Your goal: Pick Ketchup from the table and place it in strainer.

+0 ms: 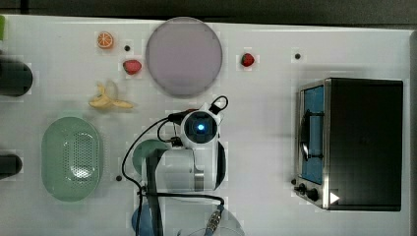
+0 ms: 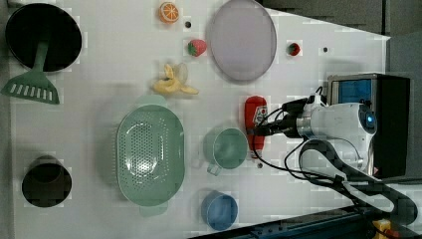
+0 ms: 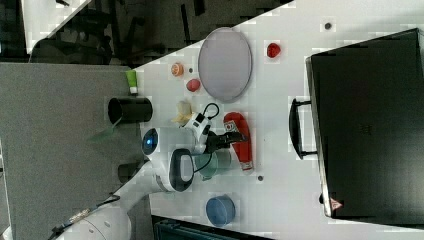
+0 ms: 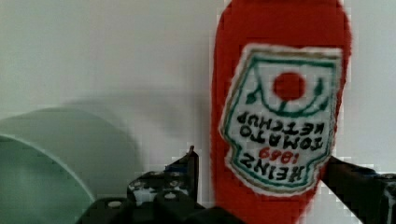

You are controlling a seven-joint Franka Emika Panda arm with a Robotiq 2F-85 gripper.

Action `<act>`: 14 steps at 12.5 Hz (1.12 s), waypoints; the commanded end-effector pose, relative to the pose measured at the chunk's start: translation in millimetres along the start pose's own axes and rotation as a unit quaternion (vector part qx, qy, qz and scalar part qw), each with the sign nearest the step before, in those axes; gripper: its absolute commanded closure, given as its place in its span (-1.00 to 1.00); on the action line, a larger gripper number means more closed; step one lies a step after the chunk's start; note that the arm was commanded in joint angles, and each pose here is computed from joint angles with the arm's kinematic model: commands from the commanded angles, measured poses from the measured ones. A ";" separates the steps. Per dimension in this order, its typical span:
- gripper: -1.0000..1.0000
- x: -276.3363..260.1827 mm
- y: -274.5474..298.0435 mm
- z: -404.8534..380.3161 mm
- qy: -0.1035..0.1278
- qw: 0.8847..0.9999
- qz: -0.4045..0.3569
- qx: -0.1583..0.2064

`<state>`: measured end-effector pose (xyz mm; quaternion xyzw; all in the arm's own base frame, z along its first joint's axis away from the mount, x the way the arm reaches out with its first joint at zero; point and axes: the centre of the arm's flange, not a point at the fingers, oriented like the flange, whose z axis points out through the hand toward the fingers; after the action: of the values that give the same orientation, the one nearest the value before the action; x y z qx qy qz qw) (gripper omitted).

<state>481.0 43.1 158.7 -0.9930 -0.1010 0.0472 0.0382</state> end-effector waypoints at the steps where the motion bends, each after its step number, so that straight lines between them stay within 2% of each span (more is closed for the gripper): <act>1: -0.20 8.5 9.1 -13.0 0.038 0.999 -0.010 -0.006; 2: -0.09 8.8 7.7 -15.0 0.040 0.999 -0.012 -0.007; 7: -0.09 16.6 11.3 -85.7 0.084 0.996 -0.011 -0.027; 8: -0.09 14.5 9.2 -107.7 0.085 0.996 -0.013 -0.031; 11: -0.09 3.8 -5.4 -170.9 0.062 0.997 -0.021 -0.037; 14: -0.09 -5.4 -27.3 -224.1 0.049 0.997 -0.033 -0.045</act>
<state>485.0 39.7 377.1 -0.9943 -0.1062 -0.0107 -0.0008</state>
